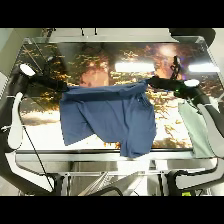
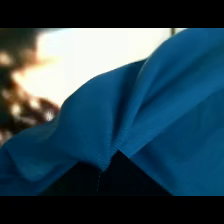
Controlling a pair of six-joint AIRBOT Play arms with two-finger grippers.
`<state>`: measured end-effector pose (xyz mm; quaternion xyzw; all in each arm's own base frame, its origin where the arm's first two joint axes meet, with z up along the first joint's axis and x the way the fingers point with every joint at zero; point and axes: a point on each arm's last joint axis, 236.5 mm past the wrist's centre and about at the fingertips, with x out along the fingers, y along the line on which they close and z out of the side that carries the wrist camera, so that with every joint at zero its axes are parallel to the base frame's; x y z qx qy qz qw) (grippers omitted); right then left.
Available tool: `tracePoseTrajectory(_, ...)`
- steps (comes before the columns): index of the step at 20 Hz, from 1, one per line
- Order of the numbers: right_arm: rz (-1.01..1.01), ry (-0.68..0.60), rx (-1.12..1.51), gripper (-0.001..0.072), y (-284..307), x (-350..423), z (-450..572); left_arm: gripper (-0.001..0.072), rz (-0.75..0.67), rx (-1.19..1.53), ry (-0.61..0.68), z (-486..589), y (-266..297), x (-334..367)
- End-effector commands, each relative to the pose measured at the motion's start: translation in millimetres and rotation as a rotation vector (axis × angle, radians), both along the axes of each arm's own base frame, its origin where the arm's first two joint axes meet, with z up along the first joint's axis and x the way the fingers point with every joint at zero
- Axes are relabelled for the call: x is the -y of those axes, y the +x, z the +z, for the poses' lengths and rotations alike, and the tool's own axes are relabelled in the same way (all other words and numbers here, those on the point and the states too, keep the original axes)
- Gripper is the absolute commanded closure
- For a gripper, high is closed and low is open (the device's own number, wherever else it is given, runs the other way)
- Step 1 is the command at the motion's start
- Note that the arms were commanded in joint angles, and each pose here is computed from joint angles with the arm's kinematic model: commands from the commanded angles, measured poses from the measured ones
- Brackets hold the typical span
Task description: Fold the shirts.
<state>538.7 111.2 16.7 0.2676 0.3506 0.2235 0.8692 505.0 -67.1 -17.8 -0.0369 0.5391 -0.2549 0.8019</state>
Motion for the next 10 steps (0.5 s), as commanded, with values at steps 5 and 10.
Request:
tracePoseTrajectory(5, 0.027, 0.037, -0.095, 0.0696, -9.6, 21.2, -38.4, 0.0690, -0.060, -0.179, -0.067, -30.9, -29.2, -8.5)
tracePoseTrajectory(10, 0.064, -0.100, -0.225, 0.0696, -34.6, 38.1, -73.8, 0.0691, -0.093, -0.219, -0.067, -28.0, -40.0, -5.4)
